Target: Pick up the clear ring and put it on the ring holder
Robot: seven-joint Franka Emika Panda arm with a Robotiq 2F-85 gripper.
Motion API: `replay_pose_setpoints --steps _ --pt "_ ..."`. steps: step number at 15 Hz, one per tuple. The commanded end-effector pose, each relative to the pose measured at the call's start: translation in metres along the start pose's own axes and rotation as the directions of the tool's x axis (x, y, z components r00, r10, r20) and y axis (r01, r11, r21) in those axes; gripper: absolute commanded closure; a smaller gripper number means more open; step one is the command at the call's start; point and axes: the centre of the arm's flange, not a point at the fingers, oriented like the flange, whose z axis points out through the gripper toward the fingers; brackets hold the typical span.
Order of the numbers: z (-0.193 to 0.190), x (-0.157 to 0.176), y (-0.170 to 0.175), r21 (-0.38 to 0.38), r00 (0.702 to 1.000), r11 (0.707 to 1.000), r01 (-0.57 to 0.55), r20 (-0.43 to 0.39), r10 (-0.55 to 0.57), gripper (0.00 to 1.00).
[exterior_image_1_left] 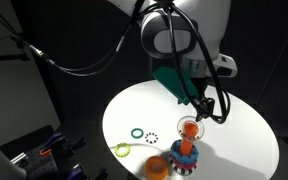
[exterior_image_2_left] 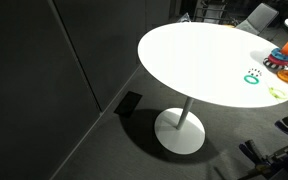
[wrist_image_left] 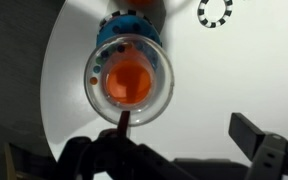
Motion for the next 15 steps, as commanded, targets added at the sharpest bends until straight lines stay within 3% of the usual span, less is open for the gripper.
replay_pose_setpoints --steps 1,15 --pt "-0.0013 -0.0022 0.0013 0.036 1.0 0.999 0.018 -0.01 -0.017 0.0" --pt "0.0065 -0.0069 -0.0064 0.047 0.999 0.999 0.022 0.025 -0.023 0.0"
